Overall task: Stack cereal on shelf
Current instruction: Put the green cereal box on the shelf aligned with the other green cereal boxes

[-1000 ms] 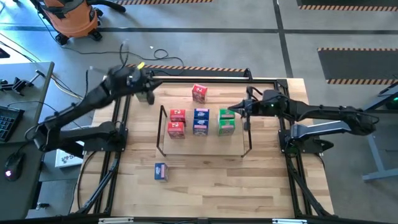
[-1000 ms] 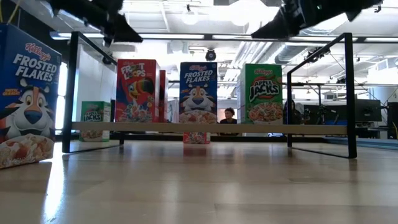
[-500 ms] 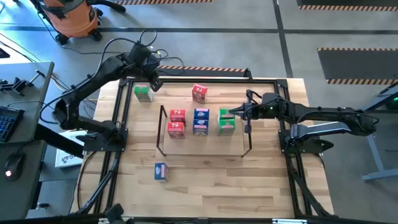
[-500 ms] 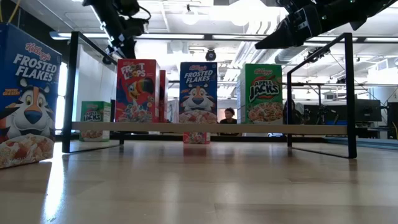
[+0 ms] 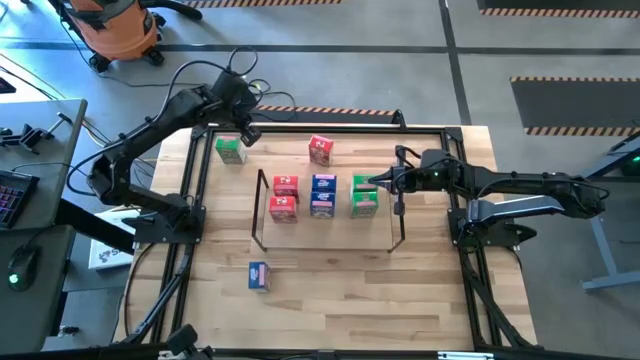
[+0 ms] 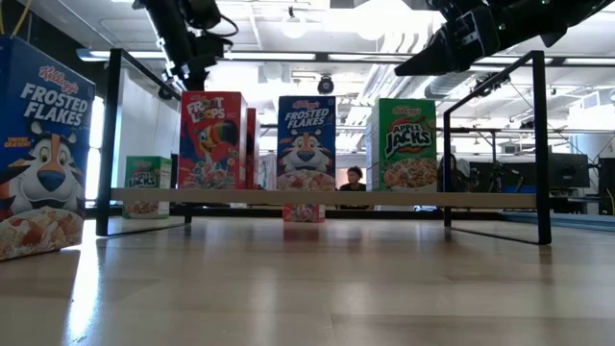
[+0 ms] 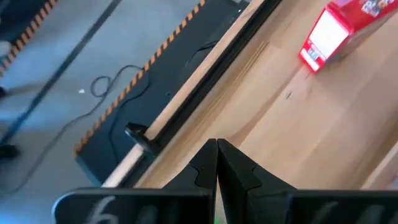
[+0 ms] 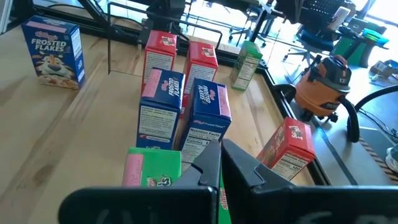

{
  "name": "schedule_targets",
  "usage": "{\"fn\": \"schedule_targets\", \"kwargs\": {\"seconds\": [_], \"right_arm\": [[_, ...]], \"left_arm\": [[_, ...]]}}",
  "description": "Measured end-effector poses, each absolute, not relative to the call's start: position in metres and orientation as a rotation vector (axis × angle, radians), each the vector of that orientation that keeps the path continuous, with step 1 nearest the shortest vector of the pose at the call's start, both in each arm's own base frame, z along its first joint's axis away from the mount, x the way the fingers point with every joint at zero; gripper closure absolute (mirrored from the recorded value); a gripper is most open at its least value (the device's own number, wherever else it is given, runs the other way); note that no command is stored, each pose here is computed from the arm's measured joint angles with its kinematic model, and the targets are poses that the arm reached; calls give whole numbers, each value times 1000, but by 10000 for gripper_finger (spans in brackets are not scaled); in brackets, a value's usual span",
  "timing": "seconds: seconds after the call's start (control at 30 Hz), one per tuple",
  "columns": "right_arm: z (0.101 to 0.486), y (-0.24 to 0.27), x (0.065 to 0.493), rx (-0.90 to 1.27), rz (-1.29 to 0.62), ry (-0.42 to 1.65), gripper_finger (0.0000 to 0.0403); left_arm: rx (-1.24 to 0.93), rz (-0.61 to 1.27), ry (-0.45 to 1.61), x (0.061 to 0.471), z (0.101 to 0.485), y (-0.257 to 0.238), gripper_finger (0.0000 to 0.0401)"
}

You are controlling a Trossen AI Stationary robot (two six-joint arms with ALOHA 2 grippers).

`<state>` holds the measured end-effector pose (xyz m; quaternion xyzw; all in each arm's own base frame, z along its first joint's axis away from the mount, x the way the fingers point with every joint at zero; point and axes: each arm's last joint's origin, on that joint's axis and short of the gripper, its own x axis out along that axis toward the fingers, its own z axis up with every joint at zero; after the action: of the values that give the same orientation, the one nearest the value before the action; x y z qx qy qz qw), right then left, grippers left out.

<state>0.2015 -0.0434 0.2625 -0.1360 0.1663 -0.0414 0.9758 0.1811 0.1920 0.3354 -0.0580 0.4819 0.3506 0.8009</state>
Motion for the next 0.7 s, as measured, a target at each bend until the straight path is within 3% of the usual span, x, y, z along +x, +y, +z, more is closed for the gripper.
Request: {"fn": "schedule_targets", "kwargs": {"seconds": [0.13, 0.47, 0.7], "right_arm": [[262, -43, 202, -267, -85, 335, 403], [262, -43, 202, -260, -86, 335, 403], [262, -43, 202, -259, -86, 335, 403]], "left_arm": [[-70, 791, 1067, 182, 336, 190, 400], [-173, 857, 1092, 178, 332, 187, 396], [-234, 833, 1153, 173, 328, 182, 346]]}}
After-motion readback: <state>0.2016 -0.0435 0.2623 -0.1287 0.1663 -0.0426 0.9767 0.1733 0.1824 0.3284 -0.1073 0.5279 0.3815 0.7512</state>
